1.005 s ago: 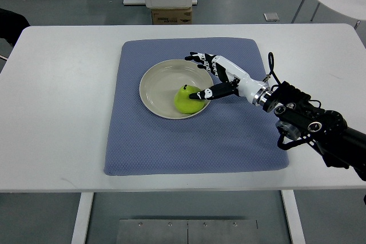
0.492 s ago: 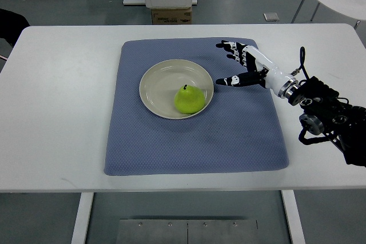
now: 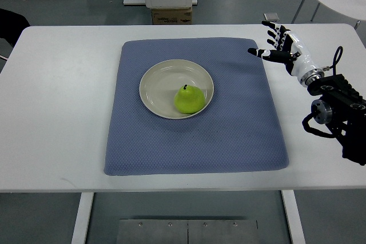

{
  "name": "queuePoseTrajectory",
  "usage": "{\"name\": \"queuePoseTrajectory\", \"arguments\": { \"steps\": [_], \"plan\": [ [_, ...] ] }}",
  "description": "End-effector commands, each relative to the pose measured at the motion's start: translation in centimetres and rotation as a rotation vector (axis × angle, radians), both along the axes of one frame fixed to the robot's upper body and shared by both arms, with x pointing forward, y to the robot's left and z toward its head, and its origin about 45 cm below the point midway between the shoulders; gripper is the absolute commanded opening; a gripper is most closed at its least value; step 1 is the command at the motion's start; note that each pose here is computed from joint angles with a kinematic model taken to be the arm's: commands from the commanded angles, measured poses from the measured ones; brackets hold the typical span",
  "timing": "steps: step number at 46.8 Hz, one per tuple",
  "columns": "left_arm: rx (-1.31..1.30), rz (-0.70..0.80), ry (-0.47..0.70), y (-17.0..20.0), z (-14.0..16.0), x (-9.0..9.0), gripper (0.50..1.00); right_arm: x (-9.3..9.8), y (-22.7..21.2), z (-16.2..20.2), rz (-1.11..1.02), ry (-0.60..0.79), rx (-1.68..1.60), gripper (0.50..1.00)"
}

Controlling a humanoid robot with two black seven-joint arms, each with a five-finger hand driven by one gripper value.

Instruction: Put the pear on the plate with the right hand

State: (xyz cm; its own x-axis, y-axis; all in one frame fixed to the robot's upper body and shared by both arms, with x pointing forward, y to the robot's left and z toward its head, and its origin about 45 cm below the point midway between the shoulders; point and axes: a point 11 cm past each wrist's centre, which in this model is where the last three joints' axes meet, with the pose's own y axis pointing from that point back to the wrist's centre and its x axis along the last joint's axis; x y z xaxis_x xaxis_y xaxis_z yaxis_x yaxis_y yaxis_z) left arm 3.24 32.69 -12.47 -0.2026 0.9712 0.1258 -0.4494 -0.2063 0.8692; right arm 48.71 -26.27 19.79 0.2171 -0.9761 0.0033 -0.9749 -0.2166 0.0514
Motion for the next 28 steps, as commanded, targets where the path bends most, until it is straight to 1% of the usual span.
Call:
{"name": "queuePoseTrajectory", "arguments": {
  "steps": [1,11,15,28],
  "plan": [
    [0.0,0.0,0.0,0.0,0.0,0.0,1.0,0.2,-0.6,0.0,-0.047,0.021,0.028,1.0],
    [0.0,0.0,0.0,0.0,0.0,0.0,1.0,0.4,-1.3,-0.6,-0.147,0.114,0.092,1.0],
    [0.0,0.0,0.0,0.0,0.0,0.0,1.0,0.2,-1.6,-1.1,-0.162,0.149,0.108,1.0],
    [0.0,0.0,0.0,0.0,0.0,0.0,1.0,0.7,-1.6,0.3,-0.191,0.107,0.217,1.0]
  ]
}}
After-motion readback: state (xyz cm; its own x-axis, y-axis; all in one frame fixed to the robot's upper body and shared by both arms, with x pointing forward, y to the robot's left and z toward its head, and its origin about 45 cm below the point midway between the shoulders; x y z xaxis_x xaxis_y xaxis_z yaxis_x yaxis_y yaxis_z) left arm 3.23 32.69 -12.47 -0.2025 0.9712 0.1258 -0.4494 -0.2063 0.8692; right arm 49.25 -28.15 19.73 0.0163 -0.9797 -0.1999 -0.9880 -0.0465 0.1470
